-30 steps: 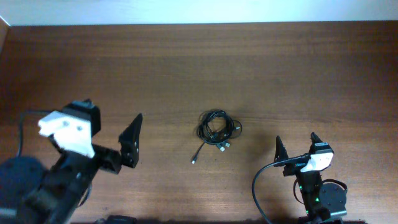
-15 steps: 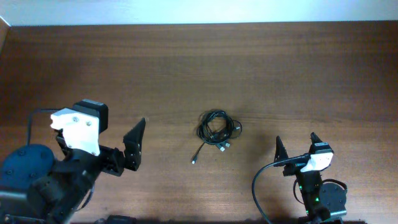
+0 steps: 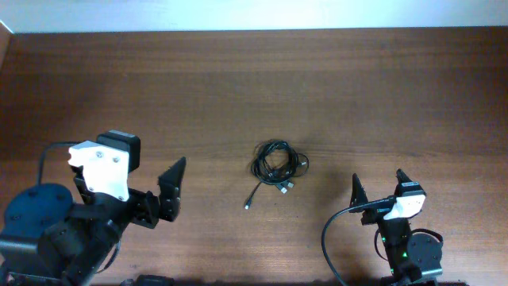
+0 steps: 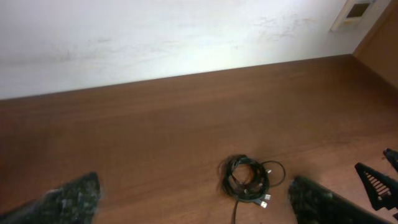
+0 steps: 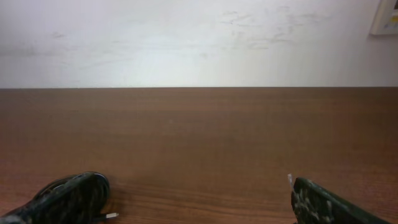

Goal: Untangle cables
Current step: 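Raise the left arm and move the left gripper over the cable bundle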

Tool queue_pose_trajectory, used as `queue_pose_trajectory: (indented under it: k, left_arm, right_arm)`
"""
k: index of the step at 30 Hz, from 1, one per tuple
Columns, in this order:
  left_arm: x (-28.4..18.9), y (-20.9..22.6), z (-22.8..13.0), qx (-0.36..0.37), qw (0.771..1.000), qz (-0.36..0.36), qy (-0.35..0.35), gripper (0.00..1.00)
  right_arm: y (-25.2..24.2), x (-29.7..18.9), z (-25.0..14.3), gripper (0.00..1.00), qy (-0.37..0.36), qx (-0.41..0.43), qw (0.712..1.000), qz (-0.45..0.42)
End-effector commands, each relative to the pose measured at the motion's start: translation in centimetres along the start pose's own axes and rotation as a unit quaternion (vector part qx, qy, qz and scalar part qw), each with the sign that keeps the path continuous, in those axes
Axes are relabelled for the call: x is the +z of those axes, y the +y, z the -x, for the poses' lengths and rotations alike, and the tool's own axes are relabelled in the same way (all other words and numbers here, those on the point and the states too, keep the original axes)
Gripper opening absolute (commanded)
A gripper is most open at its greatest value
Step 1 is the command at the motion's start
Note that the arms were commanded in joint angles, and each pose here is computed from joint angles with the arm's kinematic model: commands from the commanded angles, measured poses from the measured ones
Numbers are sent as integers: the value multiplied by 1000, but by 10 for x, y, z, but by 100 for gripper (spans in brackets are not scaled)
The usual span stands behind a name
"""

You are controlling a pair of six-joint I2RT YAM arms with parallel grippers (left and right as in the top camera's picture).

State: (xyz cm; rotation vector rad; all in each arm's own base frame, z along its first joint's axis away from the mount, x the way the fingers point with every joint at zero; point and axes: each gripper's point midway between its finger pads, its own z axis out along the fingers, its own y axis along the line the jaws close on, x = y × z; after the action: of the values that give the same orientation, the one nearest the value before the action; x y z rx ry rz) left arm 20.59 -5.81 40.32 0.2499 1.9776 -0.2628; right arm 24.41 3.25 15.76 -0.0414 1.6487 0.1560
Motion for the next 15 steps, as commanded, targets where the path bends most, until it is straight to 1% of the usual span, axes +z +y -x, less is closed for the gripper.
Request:
queue_pose_trajectory:
  k: [1, 2, 3, 4, 9, 12, 15]
  left_arm:
    - [4, 0, -4, 0, 1000, -3, 10, 47]
    - [8, 1, -10, -1, 1000, -3, 19, 21]
    - [11, 1, -14, -3, 1000, -3, 27, 11]
    - [16, 2, -22, -5, 999, -3, 38, 3]
    - [40, 7, -53, -14, 996, -4, 86, 1]
    - [67, 12, -72, -20, 993, -4, 116, 2]
    - [88, 16, -80, -25, 990, -4, 141, 3]
  right_arm:
    - [-2, 1, -4, 98, 7, 2, 1000, -5]
    - [-2, 1, -4, 98, 7, 2, 1000, -5]
    - [-2, 1, -4, 98, 7, 2, 1000, -5]
    - [-2, 1, -4, 98, 7, 2, 1000, -5]
    - [-2, 1, -4, 98, 7, 2, 1000, -5]
    - [-2, 1, -4, 98, 7, 2, 1000, -5]
    - [-2, 1, -4, 98, 7, 2, 1000, -5]
